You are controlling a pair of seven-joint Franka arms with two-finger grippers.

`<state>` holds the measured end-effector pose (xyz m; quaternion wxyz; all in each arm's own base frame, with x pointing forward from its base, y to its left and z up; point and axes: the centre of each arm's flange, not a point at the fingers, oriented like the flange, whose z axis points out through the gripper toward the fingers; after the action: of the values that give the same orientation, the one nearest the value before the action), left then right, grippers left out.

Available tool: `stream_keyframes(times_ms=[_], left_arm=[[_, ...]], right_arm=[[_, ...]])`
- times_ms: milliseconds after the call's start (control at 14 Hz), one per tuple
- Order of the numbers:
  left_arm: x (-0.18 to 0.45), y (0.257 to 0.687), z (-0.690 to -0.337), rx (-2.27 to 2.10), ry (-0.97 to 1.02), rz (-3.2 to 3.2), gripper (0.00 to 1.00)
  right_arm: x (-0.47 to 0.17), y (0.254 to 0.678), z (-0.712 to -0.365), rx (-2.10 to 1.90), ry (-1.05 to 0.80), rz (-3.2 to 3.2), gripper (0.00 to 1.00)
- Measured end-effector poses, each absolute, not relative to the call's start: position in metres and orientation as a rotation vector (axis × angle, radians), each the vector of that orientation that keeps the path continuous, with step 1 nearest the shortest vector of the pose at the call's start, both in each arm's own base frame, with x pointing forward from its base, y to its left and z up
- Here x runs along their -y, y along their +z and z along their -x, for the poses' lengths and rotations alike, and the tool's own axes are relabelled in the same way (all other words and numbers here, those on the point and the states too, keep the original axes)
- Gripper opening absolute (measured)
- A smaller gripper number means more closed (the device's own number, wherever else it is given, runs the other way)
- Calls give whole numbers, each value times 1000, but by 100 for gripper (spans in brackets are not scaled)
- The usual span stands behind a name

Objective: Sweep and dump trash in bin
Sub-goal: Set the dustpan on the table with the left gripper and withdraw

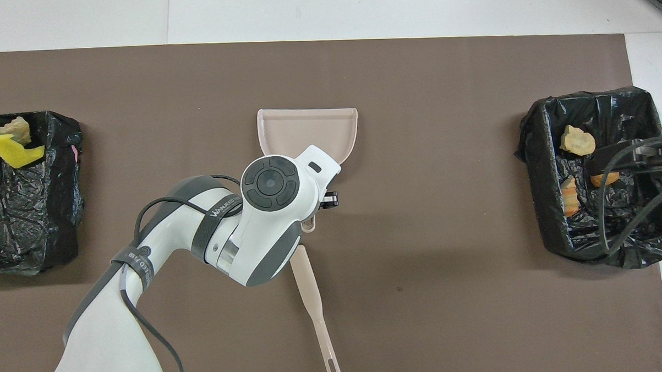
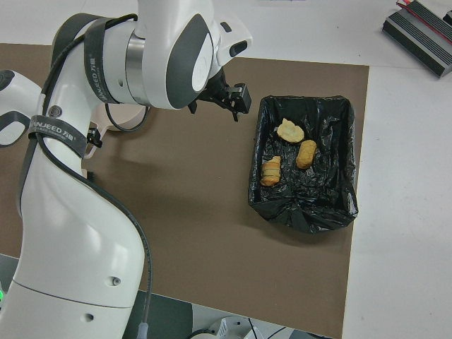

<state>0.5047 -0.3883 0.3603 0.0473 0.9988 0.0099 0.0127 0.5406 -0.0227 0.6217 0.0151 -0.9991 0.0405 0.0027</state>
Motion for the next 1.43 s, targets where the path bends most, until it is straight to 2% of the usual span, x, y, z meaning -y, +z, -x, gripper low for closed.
stream_keyframes(times_ms=[143, 358, 644, 859, 1288, 1431], left_arm=[[383, 367, -510, -103, 53, -3042, 63], [362, 410, -515, -163, 61, -3063, 97], [297, 498, -521, -273, 132, -3060, 100], [232, 546, -520, -178, 129, -3104, 100], [100, 569, -533, 77, 16, -3160, 100], [72, 595, -530, 69, -4, -3163, 100]], right_arm=[[20, 622, -541, -120, 8, 3108, 100], [18, 622, -541, -113, 8, 3108, 100], [18, 622, -541, -112, 8, 3108, 100], [18, 622, -541, -112, 8, 3108, 100], [17, 622, -541, -112, 8, 3108, 100], [17, 622, -541, -112, 8, 3108, 100]])
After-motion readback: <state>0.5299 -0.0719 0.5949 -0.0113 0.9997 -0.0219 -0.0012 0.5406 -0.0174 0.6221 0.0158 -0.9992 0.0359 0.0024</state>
